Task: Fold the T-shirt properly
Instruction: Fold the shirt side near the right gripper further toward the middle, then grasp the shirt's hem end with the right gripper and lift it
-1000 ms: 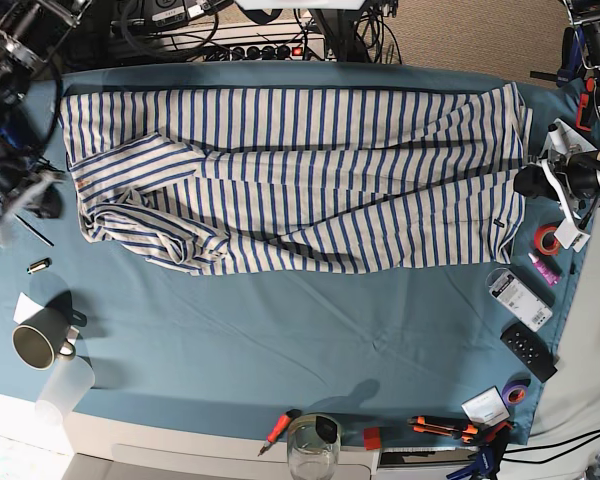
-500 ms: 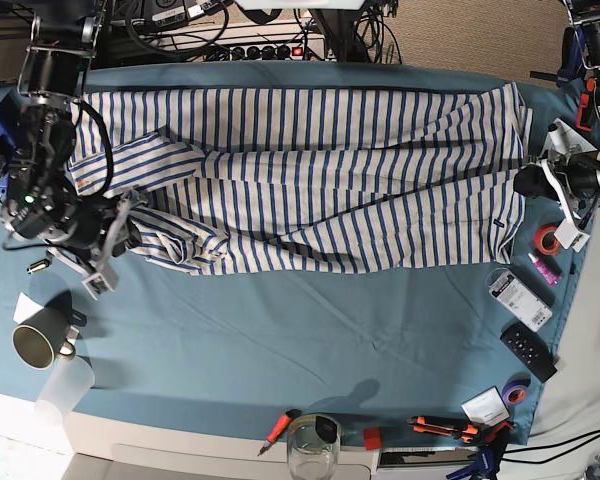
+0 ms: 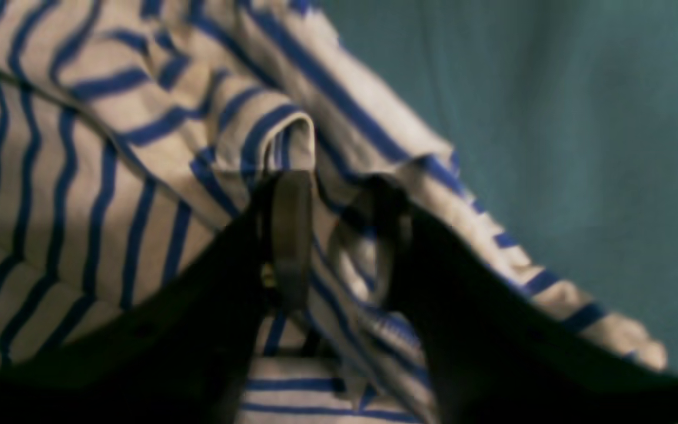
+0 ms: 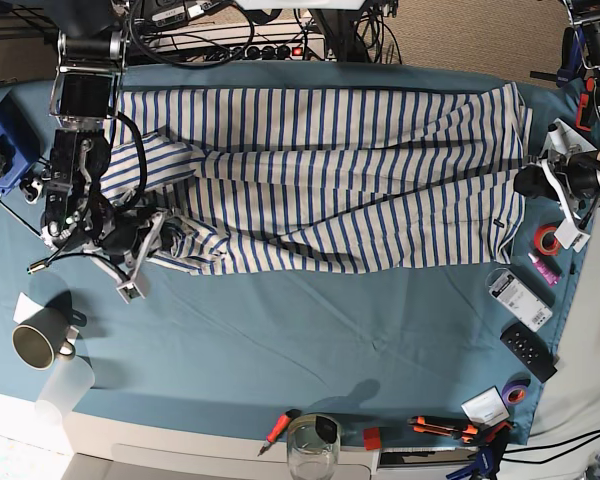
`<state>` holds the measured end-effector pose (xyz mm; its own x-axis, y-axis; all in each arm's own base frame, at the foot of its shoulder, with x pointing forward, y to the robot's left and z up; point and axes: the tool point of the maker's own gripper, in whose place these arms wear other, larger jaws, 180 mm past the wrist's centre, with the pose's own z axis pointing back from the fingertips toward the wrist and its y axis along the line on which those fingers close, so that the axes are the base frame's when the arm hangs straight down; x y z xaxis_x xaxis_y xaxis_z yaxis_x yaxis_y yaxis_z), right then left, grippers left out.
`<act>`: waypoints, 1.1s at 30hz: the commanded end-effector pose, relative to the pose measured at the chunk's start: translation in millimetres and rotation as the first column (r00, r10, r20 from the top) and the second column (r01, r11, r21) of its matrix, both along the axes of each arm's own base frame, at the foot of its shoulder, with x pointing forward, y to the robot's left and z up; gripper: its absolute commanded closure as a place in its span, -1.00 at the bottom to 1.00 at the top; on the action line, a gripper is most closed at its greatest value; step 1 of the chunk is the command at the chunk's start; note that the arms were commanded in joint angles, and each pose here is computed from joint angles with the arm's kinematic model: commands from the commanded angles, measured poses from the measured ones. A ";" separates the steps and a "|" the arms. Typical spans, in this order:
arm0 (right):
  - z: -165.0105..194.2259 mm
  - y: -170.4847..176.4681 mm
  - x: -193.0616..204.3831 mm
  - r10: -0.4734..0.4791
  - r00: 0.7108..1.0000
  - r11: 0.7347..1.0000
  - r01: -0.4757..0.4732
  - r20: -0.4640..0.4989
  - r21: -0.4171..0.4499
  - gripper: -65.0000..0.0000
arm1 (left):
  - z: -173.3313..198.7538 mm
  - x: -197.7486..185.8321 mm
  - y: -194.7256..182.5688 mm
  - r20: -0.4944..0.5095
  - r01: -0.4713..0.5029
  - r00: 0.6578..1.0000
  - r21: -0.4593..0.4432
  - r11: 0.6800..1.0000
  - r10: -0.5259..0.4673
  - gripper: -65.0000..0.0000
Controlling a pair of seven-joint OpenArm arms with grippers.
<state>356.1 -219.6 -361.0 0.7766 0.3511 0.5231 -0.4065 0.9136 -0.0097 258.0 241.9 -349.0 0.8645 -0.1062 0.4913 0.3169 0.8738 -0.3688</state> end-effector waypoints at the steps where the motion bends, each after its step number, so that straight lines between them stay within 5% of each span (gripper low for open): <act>1: 17.1 -4.1 12.7 -0.003 0.999 1.000 0.003 0.053 -0.004 0.72 | 13.8 8.6 4.7 0.046 0.005 0.999 0.009 1.000 -0.006 1.00; 3: 19.9 -7.6 15.6 -0.051 0.997 0.999 0.051 0.050 0.003 1.00 | 13.7 8.5 4.6 0.045 0.005 0.999 0.009 1.000 -0.006 1.00; 14: 55.6 -24.4 37.0 -0.176 0.974 0.984 0.169 0.141 0.060 1.00 | 13.8 8.5 4.7 0.045 0.005 0.999 0.009 1.000 -0.006 1.00; 24: 78.2 -55.8 21.4 -0.310 0.940 0.928 0.267 0.140 0.261 1.00 | 12.9 7.4 4.9 0.040 0.007 0.999 0.012 1.000 -0.008 1.00; 33: 77.3 -68.7 5.9 -0.315 0.940 0.918 0.268 0.127 0.292 1.00 | 13.1 7.5 4.9 0.040 0.007 0.999 0.012 1.000 -0.008 1.00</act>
<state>352.9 -283.9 -302.9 0.7557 -0.0568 0.6524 -0.1197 0.9675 0.2229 257.8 241.9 -349.0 0.8648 -0.1065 0.4907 0.3169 0.8738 -0.3688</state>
